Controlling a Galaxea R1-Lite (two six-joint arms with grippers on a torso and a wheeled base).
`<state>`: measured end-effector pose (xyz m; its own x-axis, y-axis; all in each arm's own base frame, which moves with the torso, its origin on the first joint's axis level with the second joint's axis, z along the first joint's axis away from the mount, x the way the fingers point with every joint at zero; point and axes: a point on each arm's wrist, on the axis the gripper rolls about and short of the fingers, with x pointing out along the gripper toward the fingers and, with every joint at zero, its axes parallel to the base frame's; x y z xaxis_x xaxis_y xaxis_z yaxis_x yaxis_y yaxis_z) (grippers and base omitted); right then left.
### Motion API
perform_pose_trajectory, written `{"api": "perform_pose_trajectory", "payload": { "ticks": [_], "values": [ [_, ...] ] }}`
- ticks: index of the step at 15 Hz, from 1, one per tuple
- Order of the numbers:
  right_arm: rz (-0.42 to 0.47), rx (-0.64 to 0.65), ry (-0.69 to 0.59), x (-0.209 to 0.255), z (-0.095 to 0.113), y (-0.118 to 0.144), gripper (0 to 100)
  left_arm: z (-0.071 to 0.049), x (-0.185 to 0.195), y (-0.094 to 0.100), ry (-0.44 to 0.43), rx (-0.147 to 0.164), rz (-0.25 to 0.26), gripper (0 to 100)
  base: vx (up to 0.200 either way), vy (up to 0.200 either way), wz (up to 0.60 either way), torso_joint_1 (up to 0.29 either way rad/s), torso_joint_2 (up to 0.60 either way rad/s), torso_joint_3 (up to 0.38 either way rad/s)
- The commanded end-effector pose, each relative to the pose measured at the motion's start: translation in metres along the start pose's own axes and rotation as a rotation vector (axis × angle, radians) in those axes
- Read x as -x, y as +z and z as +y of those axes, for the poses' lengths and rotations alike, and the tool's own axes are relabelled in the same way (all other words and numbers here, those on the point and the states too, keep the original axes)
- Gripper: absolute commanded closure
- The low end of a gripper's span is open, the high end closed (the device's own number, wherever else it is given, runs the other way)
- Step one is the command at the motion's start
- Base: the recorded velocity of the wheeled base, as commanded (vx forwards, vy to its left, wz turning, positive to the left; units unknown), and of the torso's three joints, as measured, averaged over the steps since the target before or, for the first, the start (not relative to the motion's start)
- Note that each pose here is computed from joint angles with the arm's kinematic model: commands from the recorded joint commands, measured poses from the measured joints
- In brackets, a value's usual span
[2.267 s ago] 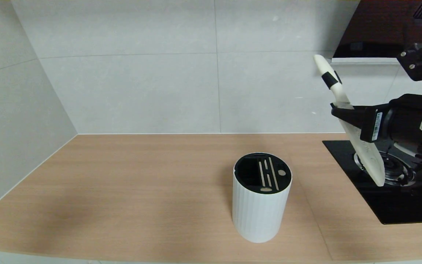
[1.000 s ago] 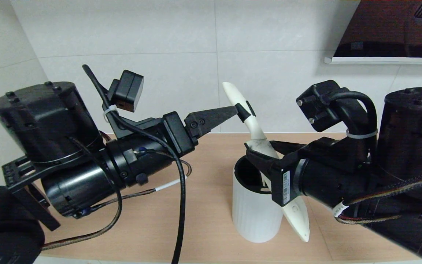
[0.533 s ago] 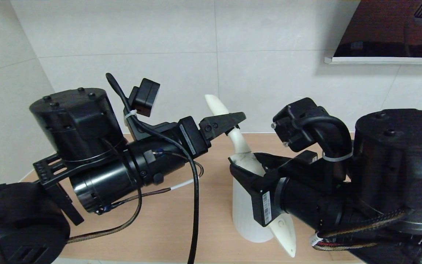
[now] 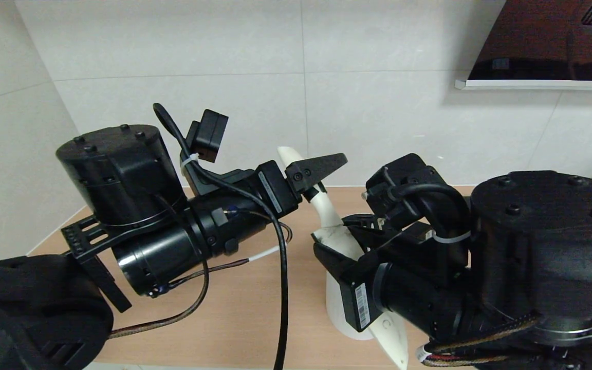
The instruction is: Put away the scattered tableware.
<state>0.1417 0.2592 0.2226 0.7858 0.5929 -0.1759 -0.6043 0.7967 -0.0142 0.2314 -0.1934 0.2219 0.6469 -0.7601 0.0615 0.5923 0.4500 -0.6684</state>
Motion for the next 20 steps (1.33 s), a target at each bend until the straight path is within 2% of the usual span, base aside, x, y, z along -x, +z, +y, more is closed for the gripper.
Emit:
{"api": "perform_pose_trajectory", "payload": {
  "ticks": [1,12,13,17,19,20],
  "values": [
    [-0.009,-0.004,0.0,0.0,0.0,0.0,100,0.001,-0.001,-0.002,0.002,0.002,0.008,100,0.0,0.0,0.0,0.0,0.0,0.0],
    [-0.026,-0.015,-0.016,0.0,0.0,0.003,100,0.0,-0.001,-0.002,-0.004,0.001,0.007,100,0.0,0.0,0.0,0.0,0.0,0.0],
    [-0.025,-0.015,-0.016,0.0,0.0,0.002,0,0.0,0.0,-0.001,-0.006,0.001,0.005,100,0.0,0.0,0.0,0.0,0.0,0.0],
    [-0.029,-0.02,-0.015,0.0,0.0,0.001,0,-0.006,0.004,0.004,-0.032,-0.012,-0.028,100,0.0,0.0,0.0,0.0,0.0,0.0],
    [-0.072,-0.035,-0.014,0.004,-0.002,0.004,0,-0.016,0.012,0.012,-0.064,-0.023,-0.061,100,0.0,0.0,0.0,0.0,0.0,0.0],
    [-0.088,-0.04,-0.014,0.009,-0.005,0.006,0,-0.022,0.018,0.018,-0.082,-0.039,-0.079,100,0.0,0.0,0.0,0.0,0.0,0.0]
  ]
}}
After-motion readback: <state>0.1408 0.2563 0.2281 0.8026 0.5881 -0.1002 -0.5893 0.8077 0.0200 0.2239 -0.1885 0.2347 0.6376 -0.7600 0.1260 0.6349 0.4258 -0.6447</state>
